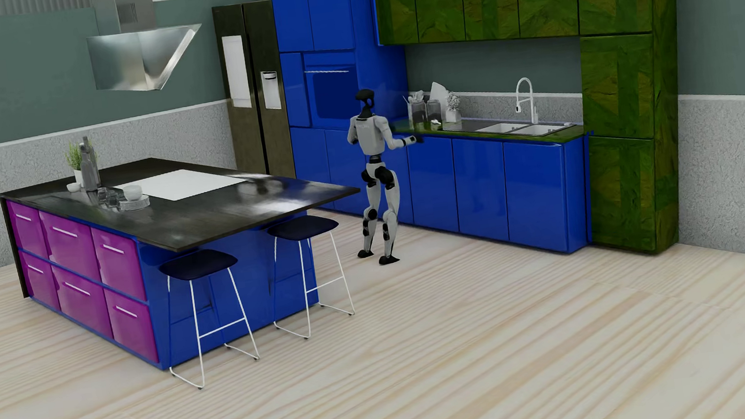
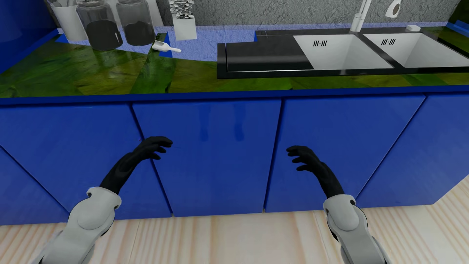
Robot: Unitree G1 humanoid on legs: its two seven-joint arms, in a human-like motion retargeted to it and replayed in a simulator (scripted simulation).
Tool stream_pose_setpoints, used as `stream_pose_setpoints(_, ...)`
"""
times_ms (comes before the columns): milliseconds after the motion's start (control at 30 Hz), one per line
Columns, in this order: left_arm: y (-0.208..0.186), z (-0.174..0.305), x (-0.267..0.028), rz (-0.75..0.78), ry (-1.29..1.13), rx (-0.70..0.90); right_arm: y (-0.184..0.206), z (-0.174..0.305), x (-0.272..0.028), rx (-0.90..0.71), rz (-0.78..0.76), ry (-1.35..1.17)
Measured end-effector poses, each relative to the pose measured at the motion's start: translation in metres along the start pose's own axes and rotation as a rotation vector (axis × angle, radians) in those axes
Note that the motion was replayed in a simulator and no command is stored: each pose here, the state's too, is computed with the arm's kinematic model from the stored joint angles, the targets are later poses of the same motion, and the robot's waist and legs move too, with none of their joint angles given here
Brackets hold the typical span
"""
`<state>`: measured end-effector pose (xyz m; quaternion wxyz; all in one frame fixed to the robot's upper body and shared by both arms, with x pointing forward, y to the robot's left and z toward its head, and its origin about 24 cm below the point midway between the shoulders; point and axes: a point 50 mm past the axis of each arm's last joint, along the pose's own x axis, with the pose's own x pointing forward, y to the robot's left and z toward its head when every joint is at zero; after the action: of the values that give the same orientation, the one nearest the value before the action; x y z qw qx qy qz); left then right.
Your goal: Don't move
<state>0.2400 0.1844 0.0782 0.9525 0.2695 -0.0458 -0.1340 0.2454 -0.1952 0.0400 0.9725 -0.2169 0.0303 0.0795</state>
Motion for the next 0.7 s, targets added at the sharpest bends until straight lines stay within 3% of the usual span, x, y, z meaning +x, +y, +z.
stream_pose_setpoints(333,-0.030,-0.048,-0.002,-0.059,0.206,-0.076,0.052,-0.062,-0.014,-0.035,0.222,0.268)
stream_pose_setpoints(700,-0.090,-0.096,-0.010,-0.299,0.435,-0.045,0.095,-0.094,-0.020,-0.112,0.411,0.420)
